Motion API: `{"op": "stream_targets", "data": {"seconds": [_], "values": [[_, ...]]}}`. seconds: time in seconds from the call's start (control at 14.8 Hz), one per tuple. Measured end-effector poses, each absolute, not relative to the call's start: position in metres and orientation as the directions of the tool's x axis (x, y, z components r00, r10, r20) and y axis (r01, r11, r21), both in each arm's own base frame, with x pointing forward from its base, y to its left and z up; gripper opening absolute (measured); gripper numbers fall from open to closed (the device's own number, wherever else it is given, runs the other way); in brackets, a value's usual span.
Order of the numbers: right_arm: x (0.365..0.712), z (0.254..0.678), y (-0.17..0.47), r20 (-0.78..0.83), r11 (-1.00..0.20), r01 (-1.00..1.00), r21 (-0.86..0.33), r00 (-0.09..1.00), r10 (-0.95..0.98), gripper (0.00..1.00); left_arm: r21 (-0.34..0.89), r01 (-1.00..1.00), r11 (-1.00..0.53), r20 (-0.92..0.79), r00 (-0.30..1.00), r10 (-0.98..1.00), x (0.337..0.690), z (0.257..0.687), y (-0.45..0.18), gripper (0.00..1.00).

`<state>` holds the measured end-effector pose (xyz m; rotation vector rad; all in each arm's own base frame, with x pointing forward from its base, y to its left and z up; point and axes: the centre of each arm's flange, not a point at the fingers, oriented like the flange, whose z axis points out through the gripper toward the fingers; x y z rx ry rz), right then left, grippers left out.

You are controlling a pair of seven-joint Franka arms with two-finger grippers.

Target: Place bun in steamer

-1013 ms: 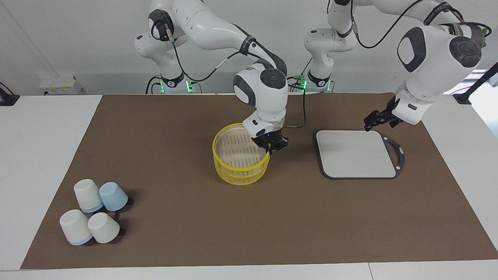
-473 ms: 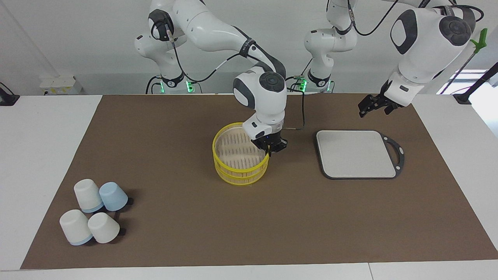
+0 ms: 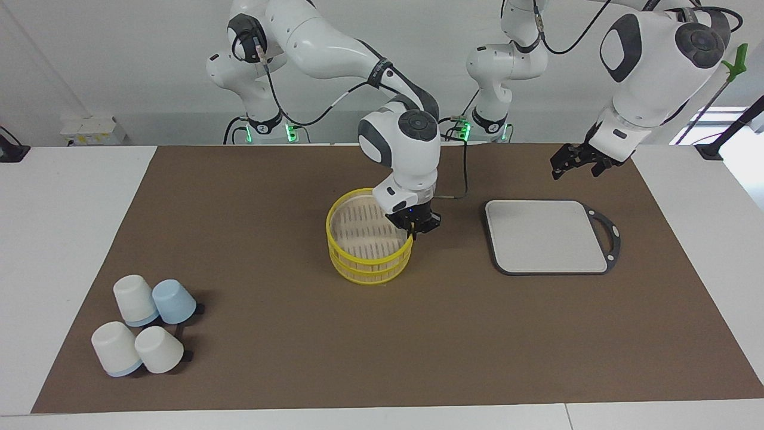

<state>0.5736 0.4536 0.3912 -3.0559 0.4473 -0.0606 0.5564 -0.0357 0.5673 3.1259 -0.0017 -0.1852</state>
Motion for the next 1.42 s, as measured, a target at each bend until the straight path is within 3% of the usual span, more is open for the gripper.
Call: {"op": "stream_targets", "data": {"seconds": [0.27,0.34,0.88,1.08,1.42], "values": [[0.571,0.391,0.454,0.037,-0.958,-0.281,-0.060,0.958,-0.284,0.09,0.012,-0.001,-1.000,-0.086,0.996,-0.002,0.560,0.569,-0.035,1.00],[0.570,0.390,0.454,0.036,-0.958,-0.281,-0.060,0.958,-0.283,0.15,0.012,-0.001,-1.000,-0.084,0.996,-0.002,0.561,0.569,-0.035,1.00],[0.573,0.401,0.451,0.052,-0.960,-0.269,-0.074,0.960,-0.273,0.98,0.013,-0.001,-1.000,-0.081,0.997,-0.002,0.561,0.568,-0.035,1.00],[0.589,0.435,0.415,0.072,-0.979,-0.190,-0.069,0.978,-0.195,1.00,0.013,-0.001,-1.000,-0.081,0.997,-0.002,0.561,0.568,-0.035,1.00],[0.611,0.504,0.297,-0.001,-0.997,0.079,0.010,0.997,0.079,1.00,0.013,-0.005,-1.000,-0.076,0.997,-0.006,0.561,0.569,-0.037,1.00]]}}
